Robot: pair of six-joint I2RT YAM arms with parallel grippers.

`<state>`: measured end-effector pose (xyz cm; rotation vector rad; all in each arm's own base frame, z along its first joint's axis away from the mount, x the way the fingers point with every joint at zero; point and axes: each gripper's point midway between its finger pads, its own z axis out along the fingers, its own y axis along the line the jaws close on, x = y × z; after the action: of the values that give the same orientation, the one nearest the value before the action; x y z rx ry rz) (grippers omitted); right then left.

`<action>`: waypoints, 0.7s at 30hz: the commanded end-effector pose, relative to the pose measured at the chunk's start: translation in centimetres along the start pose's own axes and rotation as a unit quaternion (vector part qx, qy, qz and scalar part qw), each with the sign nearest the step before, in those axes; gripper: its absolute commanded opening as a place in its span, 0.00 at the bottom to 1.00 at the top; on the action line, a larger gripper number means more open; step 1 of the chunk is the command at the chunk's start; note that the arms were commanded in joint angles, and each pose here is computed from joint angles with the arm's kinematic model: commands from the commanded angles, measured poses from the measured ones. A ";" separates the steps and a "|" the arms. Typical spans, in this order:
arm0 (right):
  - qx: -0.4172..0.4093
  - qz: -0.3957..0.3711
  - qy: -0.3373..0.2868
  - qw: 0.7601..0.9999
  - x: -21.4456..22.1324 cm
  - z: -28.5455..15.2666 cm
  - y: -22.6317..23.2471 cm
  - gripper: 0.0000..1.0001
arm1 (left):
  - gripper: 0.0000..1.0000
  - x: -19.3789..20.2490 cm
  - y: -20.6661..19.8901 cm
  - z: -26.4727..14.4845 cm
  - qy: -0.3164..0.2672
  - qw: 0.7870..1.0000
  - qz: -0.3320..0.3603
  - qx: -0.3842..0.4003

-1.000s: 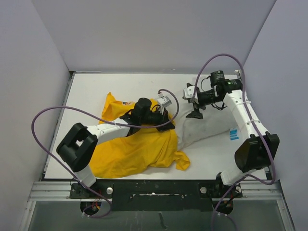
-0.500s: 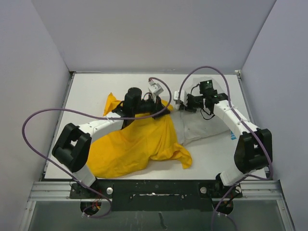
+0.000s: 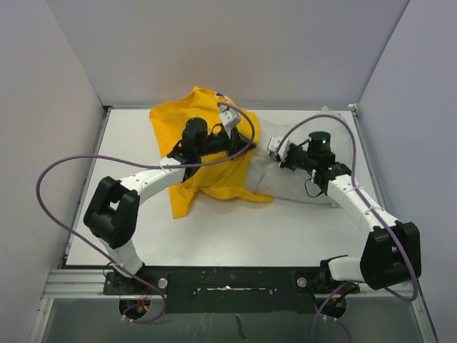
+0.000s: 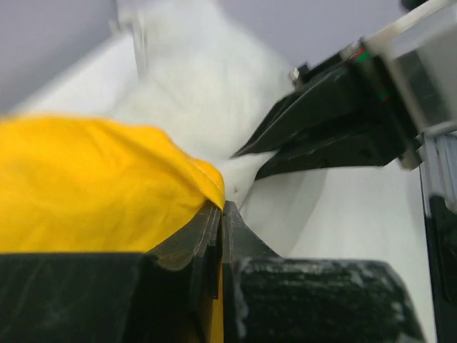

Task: Put the pillow into the pillowcase
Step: Stuff the pillow into the pillowcase.

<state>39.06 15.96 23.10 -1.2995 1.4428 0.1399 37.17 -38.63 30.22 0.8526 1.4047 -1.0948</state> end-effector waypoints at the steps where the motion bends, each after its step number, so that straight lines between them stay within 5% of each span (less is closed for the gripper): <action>1: -0.138 -0.034 -0.054 0.988 2.6 0.2 11.0 0.07 | 0.00 10.0 -2.7 -1.8 0.055 0.997 -0.049 0.020; 7: -0.321 -0.021 -0.101 0.941 -0.5 -6.3 18.4 0.38 | 0.00 19.7 -7.7 -4.9 0.141 0.987 -0.080 0.017; 11: -0.294 -0.023 -0.137 0.946 -5.2 -9.3 14.3 0.63 | 0.00 22.0 -9.1 -6.8 0.163 0.983 -0.088 0.008; 16: -0.177 0.054 -0.078 0.980 -5.9 -9.0 4.3 0.99 | 0.00 22.8 -9.6 -7.9 0.164 0.982 -0.094 0.004; 21: -0.185 0.098 0.039 0.977 0.6 -6.1 1.5 0.98 | 0.00 22.7 -10.0 -8.3 0.161 0.983 -0.093 0.007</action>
<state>31.88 13.61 29.36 -1.4900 1.3830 0.4523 24.02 -36.30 9.80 0.9290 1.7303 -1.1154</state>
